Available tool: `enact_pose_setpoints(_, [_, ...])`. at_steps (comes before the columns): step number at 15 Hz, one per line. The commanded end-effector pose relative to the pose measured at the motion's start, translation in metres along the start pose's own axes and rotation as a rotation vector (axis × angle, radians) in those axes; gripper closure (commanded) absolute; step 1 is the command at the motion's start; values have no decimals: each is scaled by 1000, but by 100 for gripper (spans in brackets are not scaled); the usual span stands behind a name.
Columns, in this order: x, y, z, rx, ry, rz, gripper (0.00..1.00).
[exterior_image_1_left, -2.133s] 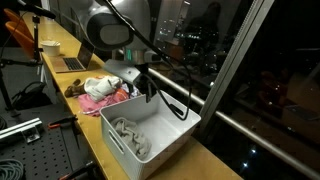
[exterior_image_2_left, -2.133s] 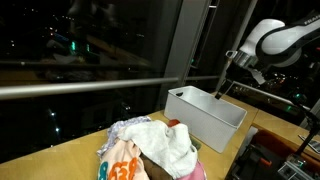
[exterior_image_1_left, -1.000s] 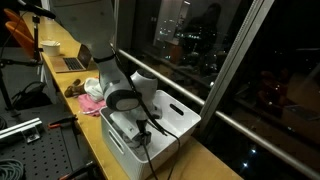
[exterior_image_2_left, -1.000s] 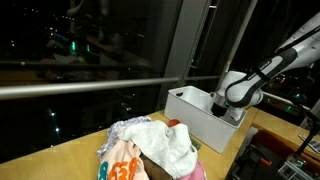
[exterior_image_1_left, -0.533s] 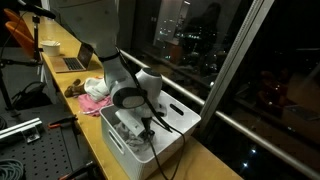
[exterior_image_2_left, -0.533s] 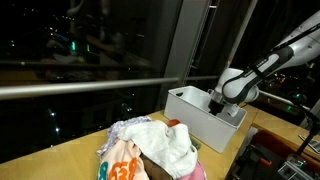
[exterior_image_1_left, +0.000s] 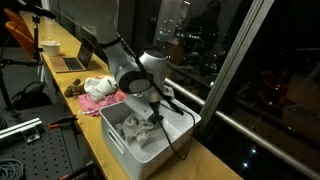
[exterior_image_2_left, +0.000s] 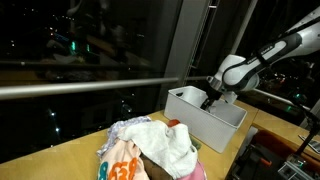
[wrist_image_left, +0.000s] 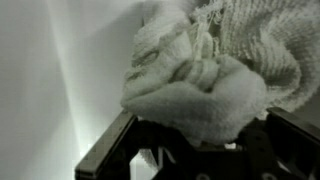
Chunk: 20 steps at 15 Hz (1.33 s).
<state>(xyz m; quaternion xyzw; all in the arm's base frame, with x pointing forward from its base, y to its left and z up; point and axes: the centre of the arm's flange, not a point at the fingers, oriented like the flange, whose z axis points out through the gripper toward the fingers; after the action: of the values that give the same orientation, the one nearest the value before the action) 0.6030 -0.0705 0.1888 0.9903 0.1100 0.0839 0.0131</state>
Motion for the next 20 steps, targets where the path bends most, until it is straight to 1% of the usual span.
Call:
enact_pose_setpoints(1, [35, -12, -93, -76, 105, -51, 94])
enact_pose_setpoints(3, [55, -25, -143, -104, 180, -83, 94])
enact_pose_setpoints(5, [72, -54, -190, -115, 240, -129, 94])
enact_pose_setpoints(7, [87, -93, -229, -120, 291, -193, 94])
enact_pose_setpoints(10, [99, -170, -274, -103, 342, -301, 94])
enact_pose_setpoints(11, [99, -196, -276, -96, 346, -330, 94])
enact_pose_setpoints(12, [98, -213, -280, -79, 347, -350, 94])
enact_pose_setpoints(14, [88, -243, -264, -37, 326, -378, 94])
enact_pose_setpoints(16, [78, -262, -247, -9, 296, -403, 94])
enact_pose_setpoints(18, [70, -272, -233, 9, 264, -418, 94])
enact_pose_setpoints(19, [67, -274, -228, 16, 250, -421, 50])
enact_pose_setpoints(20, [65, -275, -224, 24, 238, -420, 49])
